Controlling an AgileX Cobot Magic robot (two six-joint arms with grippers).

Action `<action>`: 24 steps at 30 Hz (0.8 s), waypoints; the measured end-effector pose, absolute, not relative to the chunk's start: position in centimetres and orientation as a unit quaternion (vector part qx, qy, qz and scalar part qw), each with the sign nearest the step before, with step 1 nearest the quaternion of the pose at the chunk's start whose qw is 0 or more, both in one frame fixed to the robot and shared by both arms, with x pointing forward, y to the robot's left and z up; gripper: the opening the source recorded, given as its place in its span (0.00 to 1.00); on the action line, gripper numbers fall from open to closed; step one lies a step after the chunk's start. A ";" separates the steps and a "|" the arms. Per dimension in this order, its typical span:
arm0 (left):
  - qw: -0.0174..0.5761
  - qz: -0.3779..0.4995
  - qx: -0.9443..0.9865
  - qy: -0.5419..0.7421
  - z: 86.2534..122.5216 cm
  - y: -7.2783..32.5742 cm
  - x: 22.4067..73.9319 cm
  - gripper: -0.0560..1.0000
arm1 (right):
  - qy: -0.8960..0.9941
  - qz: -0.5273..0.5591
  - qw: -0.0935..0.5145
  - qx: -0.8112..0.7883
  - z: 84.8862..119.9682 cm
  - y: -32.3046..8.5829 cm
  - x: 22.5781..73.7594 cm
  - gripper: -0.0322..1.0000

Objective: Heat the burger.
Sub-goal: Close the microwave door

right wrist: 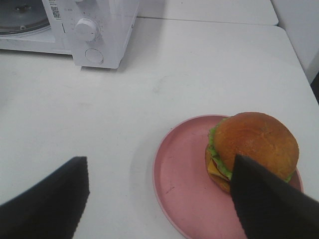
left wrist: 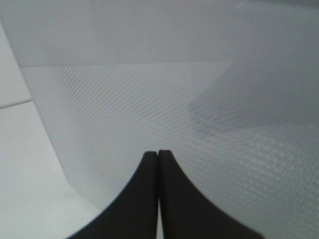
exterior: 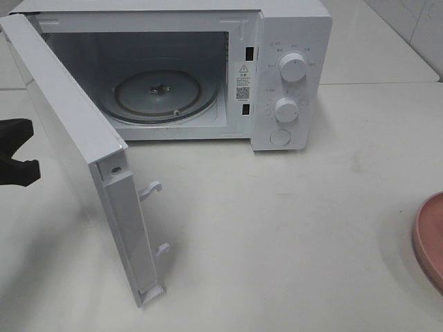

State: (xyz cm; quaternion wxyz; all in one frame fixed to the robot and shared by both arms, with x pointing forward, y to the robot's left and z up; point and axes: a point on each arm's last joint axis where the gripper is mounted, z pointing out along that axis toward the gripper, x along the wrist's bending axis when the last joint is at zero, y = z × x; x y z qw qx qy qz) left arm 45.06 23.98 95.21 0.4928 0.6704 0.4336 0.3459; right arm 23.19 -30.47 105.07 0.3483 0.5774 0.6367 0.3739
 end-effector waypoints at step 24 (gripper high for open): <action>0.529 0.343 0.656 0.414 95.7 13.6 51.0 0.05 | 0.637 0.374 0.348 0.577 105.1 -30.5 23.2 0.77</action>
